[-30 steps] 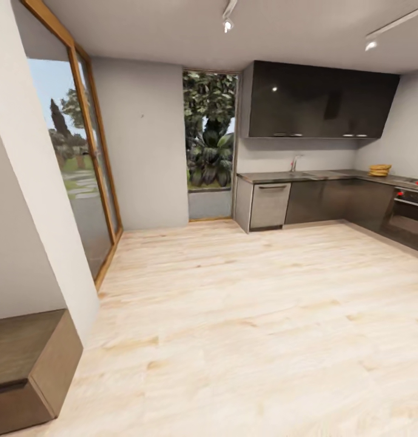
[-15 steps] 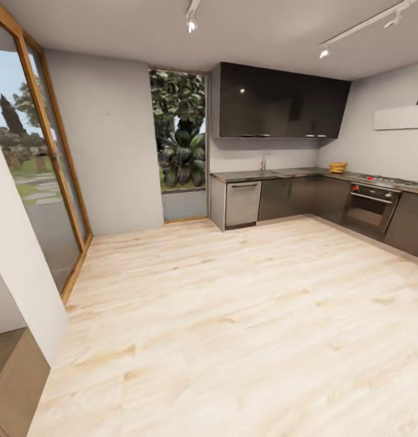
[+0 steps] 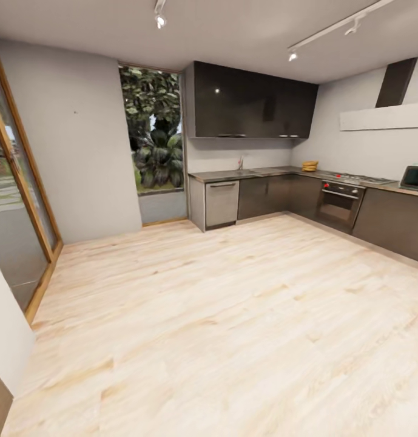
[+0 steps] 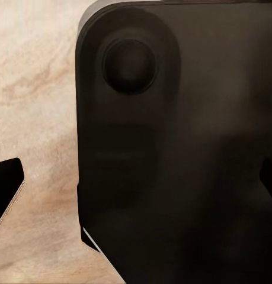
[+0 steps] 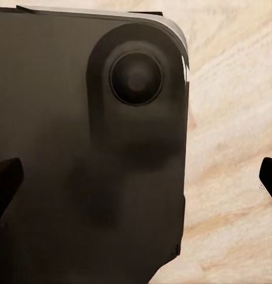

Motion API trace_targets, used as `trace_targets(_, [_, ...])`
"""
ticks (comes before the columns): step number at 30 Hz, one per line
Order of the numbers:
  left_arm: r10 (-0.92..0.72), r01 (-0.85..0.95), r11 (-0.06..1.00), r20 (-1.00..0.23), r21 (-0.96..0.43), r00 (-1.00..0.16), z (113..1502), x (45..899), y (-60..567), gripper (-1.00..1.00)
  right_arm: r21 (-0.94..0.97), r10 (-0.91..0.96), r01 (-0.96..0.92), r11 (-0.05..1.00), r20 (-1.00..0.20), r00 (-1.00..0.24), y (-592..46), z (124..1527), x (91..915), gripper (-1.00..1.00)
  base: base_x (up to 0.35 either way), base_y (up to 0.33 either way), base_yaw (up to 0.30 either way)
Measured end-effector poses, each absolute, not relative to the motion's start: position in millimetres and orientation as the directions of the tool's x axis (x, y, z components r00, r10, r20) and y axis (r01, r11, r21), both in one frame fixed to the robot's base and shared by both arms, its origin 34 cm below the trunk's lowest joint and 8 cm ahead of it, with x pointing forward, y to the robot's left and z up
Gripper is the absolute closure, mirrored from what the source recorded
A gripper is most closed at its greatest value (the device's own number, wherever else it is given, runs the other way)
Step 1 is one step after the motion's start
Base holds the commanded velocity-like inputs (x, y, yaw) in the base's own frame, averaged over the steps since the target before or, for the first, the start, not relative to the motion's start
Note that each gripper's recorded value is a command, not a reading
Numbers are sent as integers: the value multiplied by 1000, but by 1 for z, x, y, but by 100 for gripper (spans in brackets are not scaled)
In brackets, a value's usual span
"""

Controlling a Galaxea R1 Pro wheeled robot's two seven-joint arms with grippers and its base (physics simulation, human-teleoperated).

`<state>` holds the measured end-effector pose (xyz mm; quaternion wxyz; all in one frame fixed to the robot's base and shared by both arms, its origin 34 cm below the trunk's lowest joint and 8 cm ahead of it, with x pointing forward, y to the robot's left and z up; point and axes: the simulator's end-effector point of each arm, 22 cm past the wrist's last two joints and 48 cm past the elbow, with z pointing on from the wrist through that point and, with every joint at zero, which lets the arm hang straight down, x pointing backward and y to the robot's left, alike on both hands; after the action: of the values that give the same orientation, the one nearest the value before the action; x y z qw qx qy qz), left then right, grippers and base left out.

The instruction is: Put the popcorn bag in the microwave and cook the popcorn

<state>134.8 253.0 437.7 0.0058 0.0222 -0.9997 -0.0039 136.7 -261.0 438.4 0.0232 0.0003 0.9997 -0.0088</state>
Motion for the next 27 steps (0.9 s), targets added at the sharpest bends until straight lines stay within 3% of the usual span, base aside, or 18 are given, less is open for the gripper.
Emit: trace_targets(27, [-45,-45,999,16,7,-999,438,134,252,-100,-13,-13,-12,1000,-46,-999,-258,438,137,-100,321,0,0])
